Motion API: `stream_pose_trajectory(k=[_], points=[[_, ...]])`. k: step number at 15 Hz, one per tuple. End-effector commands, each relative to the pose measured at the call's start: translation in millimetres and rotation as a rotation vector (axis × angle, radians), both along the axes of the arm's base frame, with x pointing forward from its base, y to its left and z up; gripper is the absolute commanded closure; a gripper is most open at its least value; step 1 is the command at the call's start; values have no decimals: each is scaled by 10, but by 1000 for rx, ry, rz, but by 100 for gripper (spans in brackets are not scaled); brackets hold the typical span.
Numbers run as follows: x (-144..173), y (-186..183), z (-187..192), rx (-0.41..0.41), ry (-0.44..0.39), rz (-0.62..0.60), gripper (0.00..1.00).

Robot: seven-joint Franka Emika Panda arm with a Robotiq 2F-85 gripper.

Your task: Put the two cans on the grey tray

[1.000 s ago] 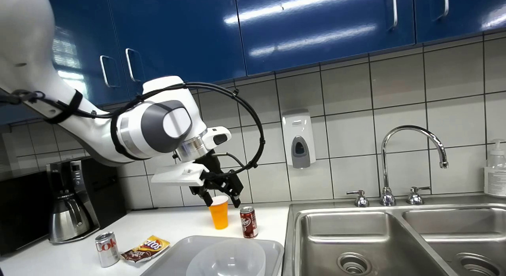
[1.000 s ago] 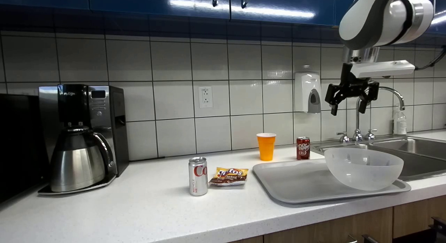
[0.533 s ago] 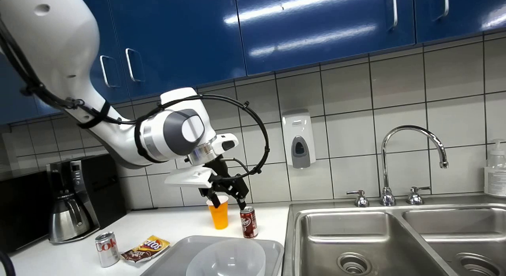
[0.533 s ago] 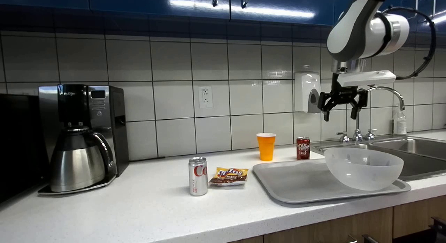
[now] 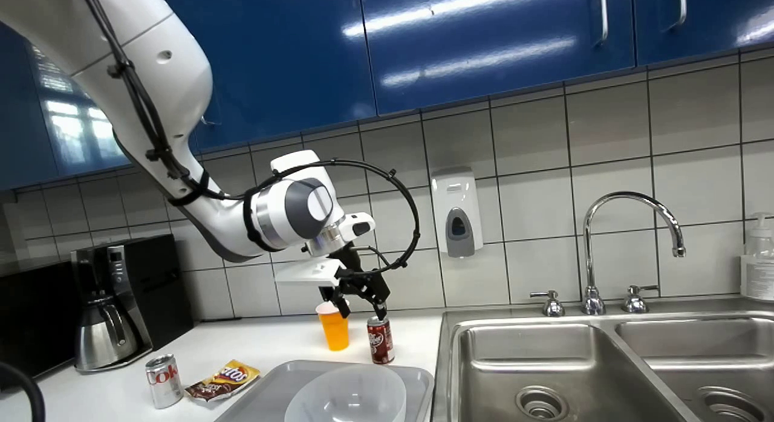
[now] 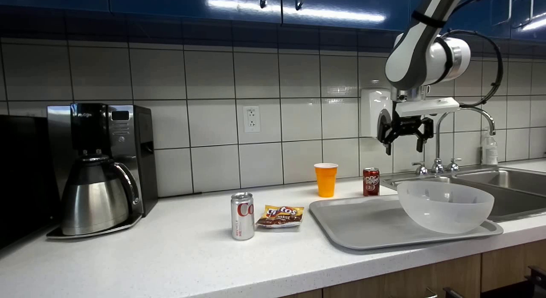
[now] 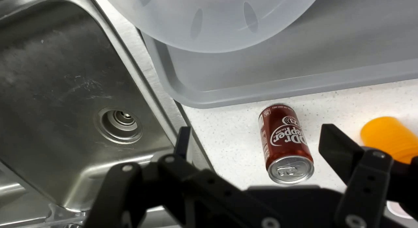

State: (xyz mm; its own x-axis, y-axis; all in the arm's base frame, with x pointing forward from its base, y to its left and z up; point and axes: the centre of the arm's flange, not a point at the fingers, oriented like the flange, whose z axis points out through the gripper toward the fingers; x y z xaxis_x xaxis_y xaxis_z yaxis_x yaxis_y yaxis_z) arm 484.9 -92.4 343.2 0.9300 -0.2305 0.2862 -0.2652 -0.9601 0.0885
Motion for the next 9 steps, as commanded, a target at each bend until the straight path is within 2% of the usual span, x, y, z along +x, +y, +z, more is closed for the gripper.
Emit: stream_pose_trajectory(k=[1,9], points=[[374,59,-97,-21,23,-25,0],[819,148,-382,-39,58,-38,0]])
